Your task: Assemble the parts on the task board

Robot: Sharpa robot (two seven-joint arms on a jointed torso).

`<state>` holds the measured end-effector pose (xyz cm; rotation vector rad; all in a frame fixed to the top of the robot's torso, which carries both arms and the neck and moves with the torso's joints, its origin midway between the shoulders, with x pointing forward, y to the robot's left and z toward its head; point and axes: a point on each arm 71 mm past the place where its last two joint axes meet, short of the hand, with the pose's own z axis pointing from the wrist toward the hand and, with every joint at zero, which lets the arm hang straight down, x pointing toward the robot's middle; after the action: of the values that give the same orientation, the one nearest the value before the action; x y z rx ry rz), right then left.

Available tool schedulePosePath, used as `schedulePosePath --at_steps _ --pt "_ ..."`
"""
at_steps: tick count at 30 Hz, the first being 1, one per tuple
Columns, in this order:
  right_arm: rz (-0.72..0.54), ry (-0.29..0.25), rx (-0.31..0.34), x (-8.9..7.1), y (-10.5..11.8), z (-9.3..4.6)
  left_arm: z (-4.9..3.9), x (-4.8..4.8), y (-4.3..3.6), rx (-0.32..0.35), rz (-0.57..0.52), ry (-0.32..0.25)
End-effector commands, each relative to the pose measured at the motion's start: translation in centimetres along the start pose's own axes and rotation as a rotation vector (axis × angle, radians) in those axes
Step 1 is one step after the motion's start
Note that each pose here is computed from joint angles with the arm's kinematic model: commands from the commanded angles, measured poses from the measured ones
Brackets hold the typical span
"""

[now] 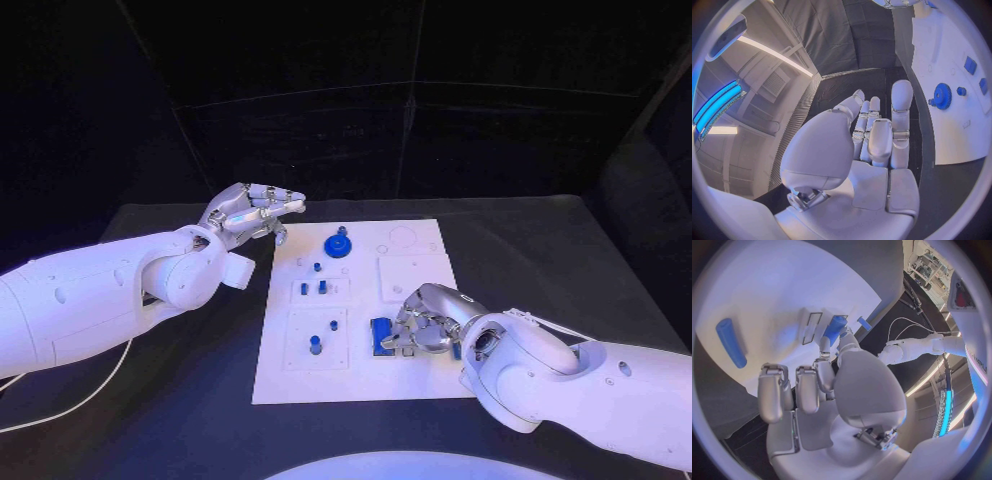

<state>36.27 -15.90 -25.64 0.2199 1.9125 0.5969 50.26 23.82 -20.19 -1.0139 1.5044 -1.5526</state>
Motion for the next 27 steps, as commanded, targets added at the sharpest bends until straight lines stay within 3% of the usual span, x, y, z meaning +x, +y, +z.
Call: schedulePosePath --at_steps 1,6,14,20,27 --pt "0.000 -0.003 -0.012 -0.1 0.1 -0.1 0.01 0.07 -0.16 0.010 -0.007 0.007" --pt "0.042 -0.022 -0.034 -0.6 -0.3 -0.7 -0.03 0.02 -0.17 0.010 -0.006 0.006" --pt "0.085 -0.054 -0.063 -2.5 -2.6 -3.0 -0.11 -0.11 -0.18 0.010 -0.004 0.000" --pt "0.064 -0.063 -0.013 -3.9 -5.0 -4.6 -0.11 -0.01 -0.18 0.011 -0.005 0.001" --pt "-0.018 -0.060 0.079 -4.6 -7.3 -5.2 -0.05 0.32 -0.17 0.013 -0.008 0.009"
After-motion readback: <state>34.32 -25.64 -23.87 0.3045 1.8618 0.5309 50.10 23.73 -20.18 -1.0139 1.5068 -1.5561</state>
